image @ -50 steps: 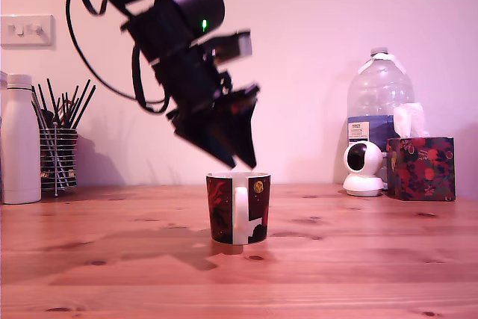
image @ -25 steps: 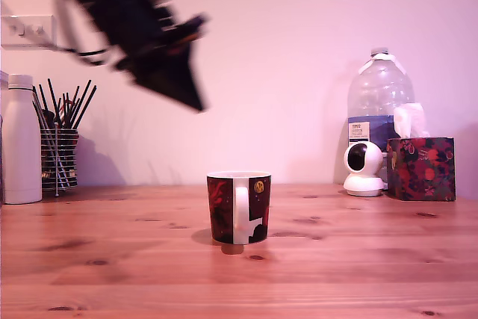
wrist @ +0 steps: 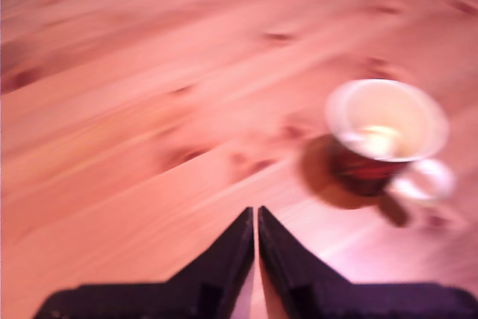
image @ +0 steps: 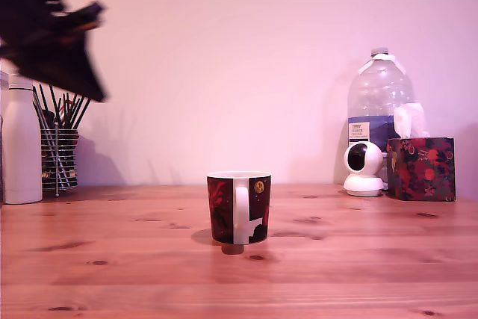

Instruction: Pick up the coffee capsules from the table one by one and drop them inside the nearest coffee cup

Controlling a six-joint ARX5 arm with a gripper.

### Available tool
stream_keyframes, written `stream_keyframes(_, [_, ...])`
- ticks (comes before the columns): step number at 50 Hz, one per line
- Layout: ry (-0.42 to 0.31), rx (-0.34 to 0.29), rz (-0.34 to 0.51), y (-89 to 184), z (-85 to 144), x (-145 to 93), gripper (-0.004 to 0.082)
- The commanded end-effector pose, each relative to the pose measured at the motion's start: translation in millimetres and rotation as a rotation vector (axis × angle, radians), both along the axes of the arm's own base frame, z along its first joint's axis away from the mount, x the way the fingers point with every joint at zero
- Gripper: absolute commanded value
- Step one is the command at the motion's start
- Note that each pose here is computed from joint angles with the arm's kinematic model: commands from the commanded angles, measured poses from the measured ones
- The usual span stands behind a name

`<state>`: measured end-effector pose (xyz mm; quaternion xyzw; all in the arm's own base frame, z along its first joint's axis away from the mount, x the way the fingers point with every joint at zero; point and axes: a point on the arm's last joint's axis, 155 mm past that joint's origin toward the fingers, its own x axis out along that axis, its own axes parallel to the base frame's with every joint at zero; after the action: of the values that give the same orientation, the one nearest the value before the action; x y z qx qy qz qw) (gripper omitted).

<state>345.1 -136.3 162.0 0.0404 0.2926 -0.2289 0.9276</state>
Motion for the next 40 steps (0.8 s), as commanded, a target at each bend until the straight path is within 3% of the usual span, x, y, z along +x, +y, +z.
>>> stream_keyframes(1, [0.010,-0.012,0.042,13.2,-10.5,-6.1,-0.0021])
stream_keyframes(12, [-0.063,-0.044,0.157,54.9,-10.4,-20.9,-0.0021])
stream_keyframes(20, [-0.125,-0.102,0.205,67.5,1.0,-36.2,-0.0021])
stream_keyframes(40, [-0.384,-0.178,0.213,73.0,64.1,-69.8,-0.0021])
